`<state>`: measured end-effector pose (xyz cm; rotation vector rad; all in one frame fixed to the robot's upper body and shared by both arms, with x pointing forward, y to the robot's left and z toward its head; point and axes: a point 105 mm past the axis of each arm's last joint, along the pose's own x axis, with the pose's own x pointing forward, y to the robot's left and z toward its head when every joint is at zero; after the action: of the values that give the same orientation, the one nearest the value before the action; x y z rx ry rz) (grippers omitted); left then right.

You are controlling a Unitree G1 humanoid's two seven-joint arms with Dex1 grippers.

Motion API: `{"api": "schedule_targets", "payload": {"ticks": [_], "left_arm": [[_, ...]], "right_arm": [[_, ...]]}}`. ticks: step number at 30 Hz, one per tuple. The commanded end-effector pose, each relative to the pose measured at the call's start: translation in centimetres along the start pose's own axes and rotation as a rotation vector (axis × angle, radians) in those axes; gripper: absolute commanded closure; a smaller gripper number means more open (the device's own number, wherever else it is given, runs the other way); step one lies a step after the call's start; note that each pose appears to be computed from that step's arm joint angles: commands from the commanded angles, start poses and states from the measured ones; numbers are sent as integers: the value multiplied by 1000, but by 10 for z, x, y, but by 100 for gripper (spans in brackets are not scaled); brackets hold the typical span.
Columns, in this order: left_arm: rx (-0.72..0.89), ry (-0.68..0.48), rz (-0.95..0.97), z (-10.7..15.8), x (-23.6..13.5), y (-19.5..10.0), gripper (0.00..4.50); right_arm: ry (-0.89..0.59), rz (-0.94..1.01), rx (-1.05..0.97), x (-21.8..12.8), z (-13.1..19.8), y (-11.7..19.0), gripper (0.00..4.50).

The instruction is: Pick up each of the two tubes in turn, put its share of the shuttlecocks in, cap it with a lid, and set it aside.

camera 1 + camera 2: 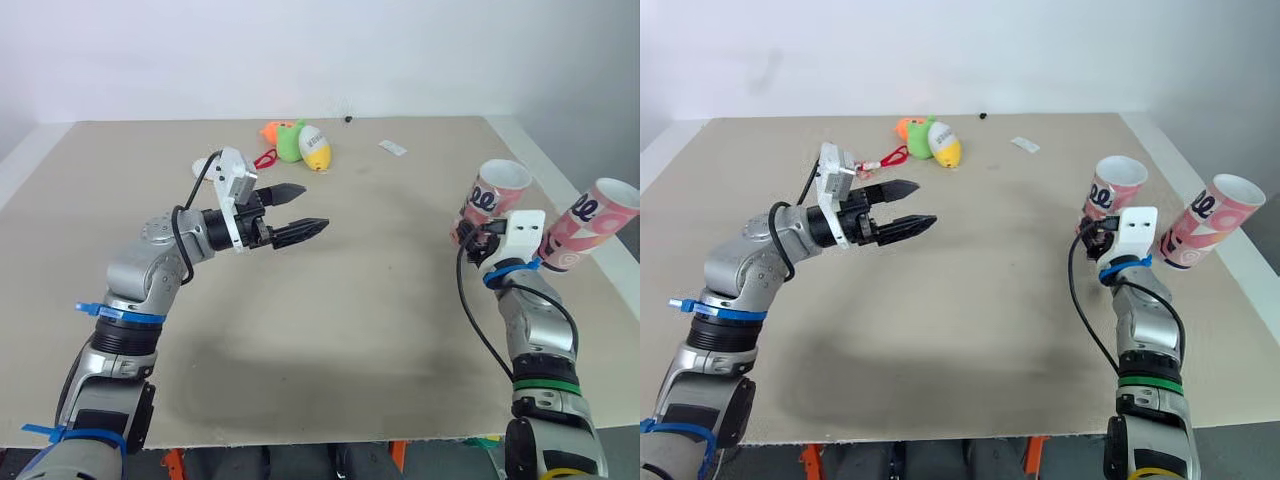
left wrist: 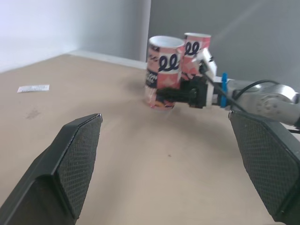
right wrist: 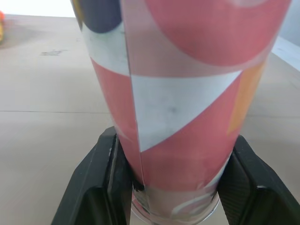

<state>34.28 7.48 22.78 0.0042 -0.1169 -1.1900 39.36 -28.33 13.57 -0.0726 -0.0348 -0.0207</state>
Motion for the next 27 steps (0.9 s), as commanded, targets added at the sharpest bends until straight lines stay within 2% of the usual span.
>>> {"api": "schedule_targets", "payload": {"ticks": [1, 2, 3, 10, 18, 22, 25, 27], "left_arm": [[30, -9, 8, 8, 0, 1, 0], [29, -11, 9, 8, 0, 1, 0], [28, -12, 10, 8, 0, 1, 0], [27, -11, 10, 8, -2, 1, 0], [8, 57, 43, -4, -17, 7, 0], [-28, 196, 30, -33, -39, -3, 0], [-40, 276, 75, -58, -65, -11, 0], [-26, 266, 132, -66, -81, -14, 0]], "right_arm": [[25, 23, 24, -3, -8, 1, 57], [29, 18, 28, -4, -9, 0, 44], [30, 13, 32, -4, -9, -2, 7], [64, -19, -12, -13, -12, -22, 7], [135, 114, -101, -52, -16, -28, 7], [185, 341, -77, -76, -15, -5, 7], [222, 644, -49, -101, -12, 39, 7], [229, 826, -18, -116, -8, 70, 7]]}}
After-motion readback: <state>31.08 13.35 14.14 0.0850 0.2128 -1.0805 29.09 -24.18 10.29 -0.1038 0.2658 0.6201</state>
